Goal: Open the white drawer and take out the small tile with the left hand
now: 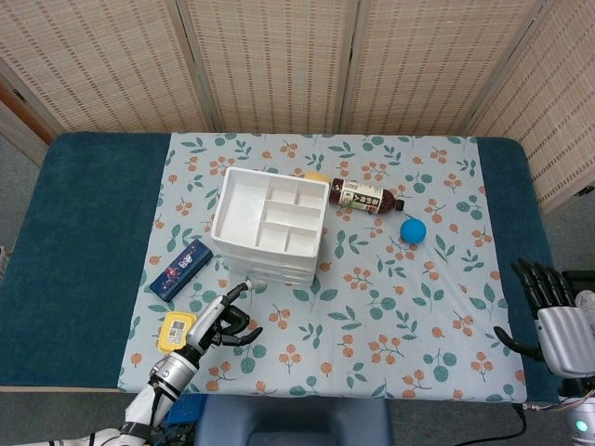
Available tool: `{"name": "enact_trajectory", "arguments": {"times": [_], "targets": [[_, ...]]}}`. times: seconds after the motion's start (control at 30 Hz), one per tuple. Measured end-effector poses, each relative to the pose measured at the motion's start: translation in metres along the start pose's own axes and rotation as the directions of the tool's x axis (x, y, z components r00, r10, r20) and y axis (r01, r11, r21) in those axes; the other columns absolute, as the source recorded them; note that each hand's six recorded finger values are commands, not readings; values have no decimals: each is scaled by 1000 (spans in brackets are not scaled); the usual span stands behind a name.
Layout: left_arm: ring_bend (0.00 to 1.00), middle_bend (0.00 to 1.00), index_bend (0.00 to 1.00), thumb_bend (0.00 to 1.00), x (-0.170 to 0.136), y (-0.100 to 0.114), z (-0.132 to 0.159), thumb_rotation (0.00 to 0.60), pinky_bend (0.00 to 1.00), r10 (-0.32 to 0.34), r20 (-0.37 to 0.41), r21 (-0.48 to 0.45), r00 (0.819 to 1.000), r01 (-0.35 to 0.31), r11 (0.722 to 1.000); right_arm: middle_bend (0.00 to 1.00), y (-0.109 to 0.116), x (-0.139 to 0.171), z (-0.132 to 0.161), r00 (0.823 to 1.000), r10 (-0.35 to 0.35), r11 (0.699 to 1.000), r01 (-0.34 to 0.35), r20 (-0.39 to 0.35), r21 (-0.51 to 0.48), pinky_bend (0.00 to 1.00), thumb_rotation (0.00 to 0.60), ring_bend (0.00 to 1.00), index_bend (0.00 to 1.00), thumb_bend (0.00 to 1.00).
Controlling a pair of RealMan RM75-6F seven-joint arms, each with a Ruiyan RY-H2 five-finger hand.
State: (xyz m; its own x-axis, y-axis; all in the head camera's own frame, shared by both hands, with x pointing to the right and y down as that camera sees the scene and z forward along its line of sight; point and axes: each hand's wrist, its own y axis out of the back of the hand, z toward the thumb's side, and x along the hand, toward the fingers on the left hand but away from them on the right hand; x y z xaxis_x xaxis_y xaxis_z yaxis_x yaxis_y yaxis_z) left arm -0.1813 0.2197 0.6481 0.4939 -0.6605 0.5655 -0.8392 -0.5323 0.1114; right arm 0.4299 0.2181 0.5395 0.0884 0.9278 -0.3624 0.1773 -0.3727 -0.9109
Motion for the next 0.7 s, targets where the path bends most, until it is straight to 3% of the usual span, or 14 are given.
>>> {"name": "enact_trajectory", "arguments": {"times": [0.13, 0.43, 0.7], "targets": [[1000, 975, 186, 292, 11, -11, -3, 600, 1000, 7, -21, -118, 1000, -10, 993, 44, -1, -1, 0, 1000, 5, 1000, -5, -1, 2, 0, 600, 0, 0, 198], [1000, 975, 189, 292, 29, -31, -9, 600, 1000, -7, -60, -293, 998, -11, 956, 44, -2, 0, -1, 1000, 12, 1000, -12, 3, 2, 0, 600, 0, 0, 198], [1000, 976, 189, 292, 43, -30, -15, 600, 1000, 30, -92, -380, 995, -63, 923, 44, -1, 1, -2, 1000, 10, 1000, -10, 12, 1, 0, 600, 0, 0, 198]]}}
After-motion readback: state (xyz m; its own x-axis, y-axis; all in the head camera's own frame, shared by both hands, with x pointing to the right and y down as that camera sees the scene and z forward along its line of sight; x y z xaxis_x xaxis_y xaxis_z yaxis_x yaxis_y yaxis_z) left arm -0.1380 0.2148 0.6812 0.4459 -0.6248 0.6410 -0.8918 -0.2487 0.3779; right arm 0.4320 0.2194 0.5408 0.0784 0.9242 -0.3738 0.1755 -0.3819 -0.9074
